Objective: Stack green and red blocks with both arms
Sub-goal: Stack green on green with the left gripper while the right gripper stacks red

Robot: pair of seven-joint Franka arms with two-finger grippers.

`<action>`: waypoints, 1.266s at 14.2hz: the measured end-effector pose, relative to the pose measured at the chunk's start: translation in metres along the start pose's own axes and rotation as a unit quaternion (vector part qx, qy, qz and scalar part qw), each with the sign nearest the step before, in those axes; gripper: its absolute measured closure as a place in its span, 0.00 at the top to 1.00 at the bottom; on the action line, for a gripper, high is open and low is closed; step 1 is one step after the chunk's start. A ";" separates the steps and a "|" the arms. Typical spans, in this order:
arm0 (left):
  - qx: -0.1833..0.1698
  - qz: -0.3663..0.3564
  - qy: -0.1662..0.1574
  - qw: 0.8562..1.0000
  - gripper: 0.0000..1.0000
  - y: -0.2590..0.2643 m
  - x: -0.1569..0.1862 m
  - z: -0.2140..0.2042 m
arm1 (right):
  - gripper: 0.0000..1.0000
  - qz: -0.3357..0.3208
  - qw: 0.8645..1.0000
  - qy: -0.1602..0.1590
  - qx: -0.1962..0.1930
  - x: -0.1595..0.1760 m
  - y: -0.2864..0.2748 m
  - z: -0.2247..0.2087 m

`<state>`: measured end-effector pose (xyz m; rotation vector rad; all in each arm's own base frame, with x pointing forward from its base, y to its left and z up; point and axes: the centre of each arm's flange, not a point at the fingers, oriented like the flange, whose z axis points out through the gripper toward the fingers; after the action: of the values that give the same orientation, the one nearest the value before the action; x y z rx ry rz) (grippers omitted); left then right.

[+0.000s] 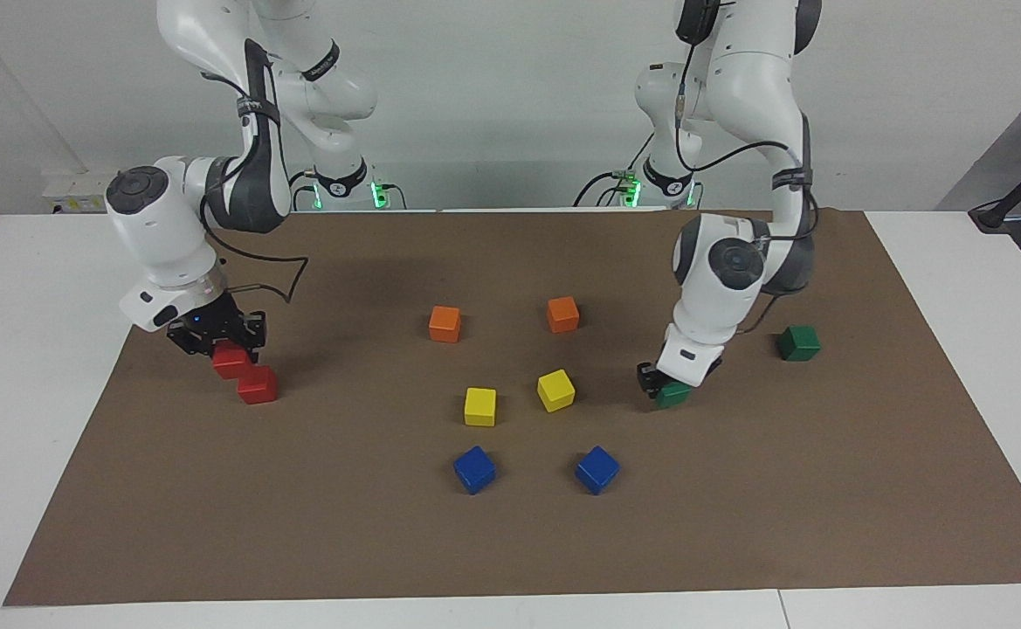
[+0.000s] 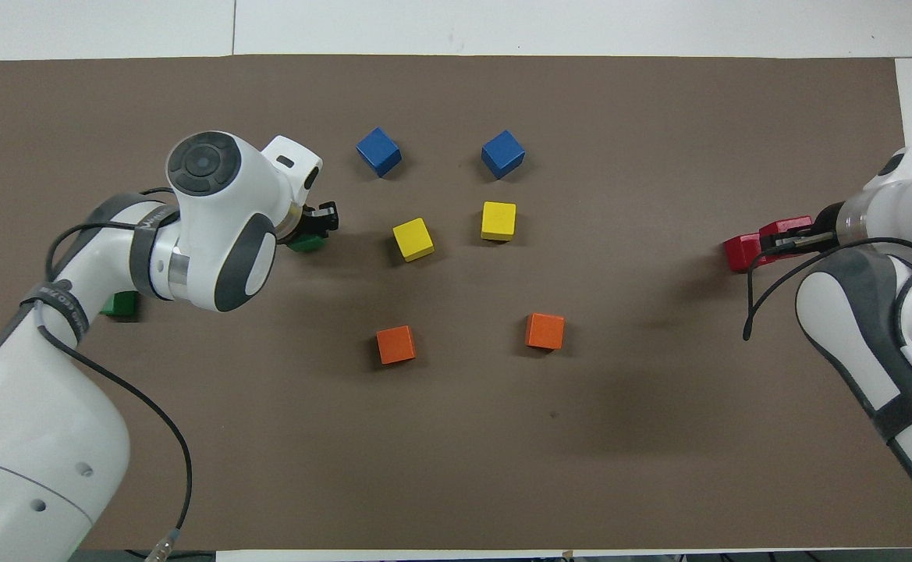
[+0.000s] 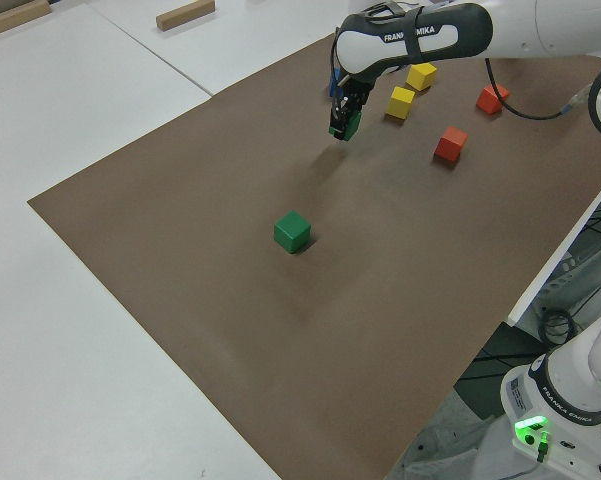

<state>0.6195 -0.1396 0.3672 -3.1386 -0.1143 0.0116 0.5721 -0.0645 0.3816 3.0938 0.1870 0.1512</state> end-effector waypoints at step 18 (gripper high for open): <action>-0.005 0.124 0.034 0.992 0.55 -0.235 -0.057 0.010 | 0.55 0.003 1.000 0.015 0.003 -0.003 -0.007 0.033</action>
<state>0.5456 0.0909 0.3580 -3.1358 0.2772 -0.0950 0.5713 -0.0590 0.3478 3.0994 0.1805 0.1984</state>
